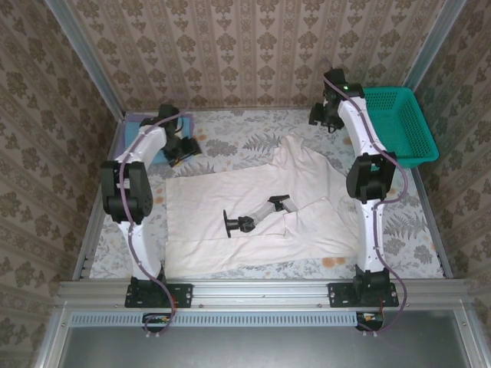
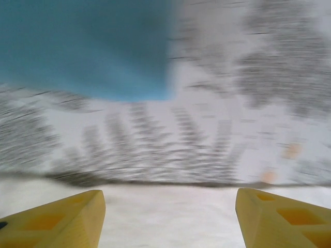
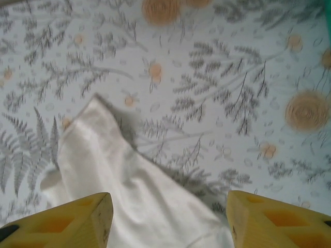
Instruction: Fold and stack the t-shirts
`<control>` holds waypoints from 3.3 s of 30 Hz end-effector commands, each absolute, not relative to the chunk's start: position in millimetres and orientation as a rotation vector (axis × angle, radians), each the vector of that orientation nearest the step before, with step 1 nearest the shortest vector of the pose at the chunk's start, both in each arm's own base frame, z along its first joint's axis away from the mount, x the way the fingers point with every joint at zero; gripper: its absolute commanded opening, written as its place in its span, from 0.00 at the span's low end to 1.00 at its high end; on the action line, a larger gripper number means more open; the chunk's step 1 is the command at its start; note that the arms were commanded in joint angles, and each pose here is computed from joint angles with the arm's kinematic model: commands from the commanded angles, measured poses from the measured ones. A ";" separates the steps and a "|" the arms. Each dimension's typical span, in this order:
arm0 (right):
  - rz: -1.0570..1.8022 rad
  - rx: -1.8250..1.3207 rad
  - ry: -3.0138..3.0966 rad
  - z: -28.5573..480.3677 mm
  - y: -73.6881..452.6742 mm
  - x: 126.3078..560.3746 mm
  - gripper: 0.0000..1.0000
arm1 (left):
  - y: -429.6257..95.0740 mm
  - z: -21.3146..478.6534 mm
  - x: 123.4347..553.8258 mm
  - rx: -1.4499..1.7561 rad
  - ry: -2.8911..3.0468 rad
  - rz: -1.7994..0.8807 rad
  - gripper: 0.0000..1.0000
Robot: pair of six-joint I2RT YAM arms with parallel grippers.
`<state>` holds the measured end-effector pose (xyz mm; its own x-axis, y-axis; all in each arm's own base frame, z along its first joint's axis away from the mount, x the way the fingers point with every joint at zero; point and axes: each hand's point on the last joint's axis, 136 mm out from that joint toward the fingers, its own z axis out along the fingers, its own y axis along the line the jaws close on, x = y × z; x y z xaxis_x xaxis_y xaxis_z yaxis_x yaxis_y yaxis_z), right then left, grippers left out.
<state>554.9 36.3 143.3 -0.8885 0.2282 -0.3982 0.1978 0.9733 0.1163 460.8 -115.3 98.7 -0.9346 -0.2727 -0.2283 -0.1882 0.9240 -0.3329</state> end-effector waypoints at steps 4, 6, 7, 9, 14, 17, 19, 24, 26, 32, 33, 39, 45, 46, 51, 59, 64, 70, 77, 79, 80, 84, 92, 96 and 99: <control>0.270 0.343 2.807 138.7 23.2 488.7 0.59 | -252.9 113.1 483.5 0.059 2.720 -0.915 0.68; 0.327 0.380 2.801 139.8 18.7 469.0 0.59 | -288.4 105.4 486.4 0.137 2.710 -0.989 0.68; 0.344 0.404 2.801 138.2 16.3 459.1 0.59 | -305.2 100.1 488.8 0.168 2.705 -1.017 0.68; 0.357 0.424 2.819 130.9 15.2 442.6 0.57 | -331.1 90.4 496.5 0.208 2.690 -1.050 0.67; 0.389 0.500 2.858 104.4 20.1 415.4 0.50 | -379.5 65.0 517.3 0.210 2.654 -1.132 0.67; 0.387 0.557 2.846 94.3 20.0 407.6 0.48 | -391.9 57.8 531.3 0.188 2.609 -1.159 0.66; 0.391 0.618 2.840 87.2 20.1 400.7 0.47 | -392.3 48.9 537.4 0.161 2.601 -1.139 0.66; 0.408 0.705 2.823 78.1 23.1 390.2 0.46 | -400.3 38.6 535.8 0.154 2.605 -1.146 0.63; 0.403 0.715 2.822 74.9 25.4 386.7 0.46 | -404.6 36.1 528.7 0.194 2.619 -1.113 0.63; 0.379 0.750 2.802 71.2 28.7 377.1 0.47 | -406.4 20.0 505.1 0.293 2.694 -0.897 0.58; 0.372 0.758 2.798 71.9 28.2 375.4 0.47 | -407.5 18.9 501.6 0.316 2.698 -0.863 0.57; 0.351 0.772 2.783 75.8 28.7 370.6 0.47 | -417.1 11.7 491.1 0.359 2.707 -0.811 0.54; 0.339 0.770 2.795 75.8 29.5 367.4 0.47 | -441.0 15.3 478.0 0.413 2.685 -0.910 0.55; 0.340 0.770 2.794 76.3 29.4 366.9 0.47 | -442.1 14.2 476.1 0.411 2.691 -0.923 0.55; 0.340 0.775 2.799 73.6 29.9 364.7 0.47 | -443.5 11.1 464.8 0.436 2.716 -0.936 0.52; 0.315 0.791 2.812 67.7 27.7 362.4 0.47 | -418.6 -6.4 472.6 0.369 2.770 -0.737 0.33; 0.232 0.813 2.842 54.6 19.0 361.9 0.47 | -421.5 0.5 481.2 0.347 2.735 -0.761 0.12; 0.114 0.861 2.896 33.1 7.9 363.7 0.47 | -407.5 15.7 492.4 0.318 2.691 -0.649 0.00; 0.038 0.957 2.919 13.5 -1.2 354.3 0.46 | -344.4 24.5 516.1 0.126 2.649 -0.426 0.00; 0.038 0.988 2.920 8.9 -3.3 352.8 0.46 | -330.9 22.1 522.4 0.093 2.655 -0.400 0.00; 0.040 1.001 2.919 7.7 -3.9 353.1 0.46 | -326.5 22.1 525.0 0.083 2.655 -0.398 0.00; 0.037 1.061 2.910 4.4 -8.8 350.7 0.47 | -308.9 20.2 534.6 0.030 2.652 -0.361 0.00; 0.085 1.089 2.854 14.5 -14.6 357.4 0.57 | -297.1 21.4 537.4 0.008 2.687 -0.362 0.41; 0.136 1.025 2.762 42.2 -15.0 376.1 0.66 | -275.5 50.4 531.8 -0.036 2.709 -0.323 0.56; 0.222 0.950 2.708 66.8 -7.1 394.3 0.69 | -236.9 82.2 526.4 -0.153 2.684 -0.337 0.60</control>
<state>371.0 -7.1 30.9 -0.7571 0.6456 -0.1006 0.6299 0.7621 0.1500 531.8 -295.7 40.1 -0.9080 -0.0658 -0.4137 0.0636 0.9544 -0.2915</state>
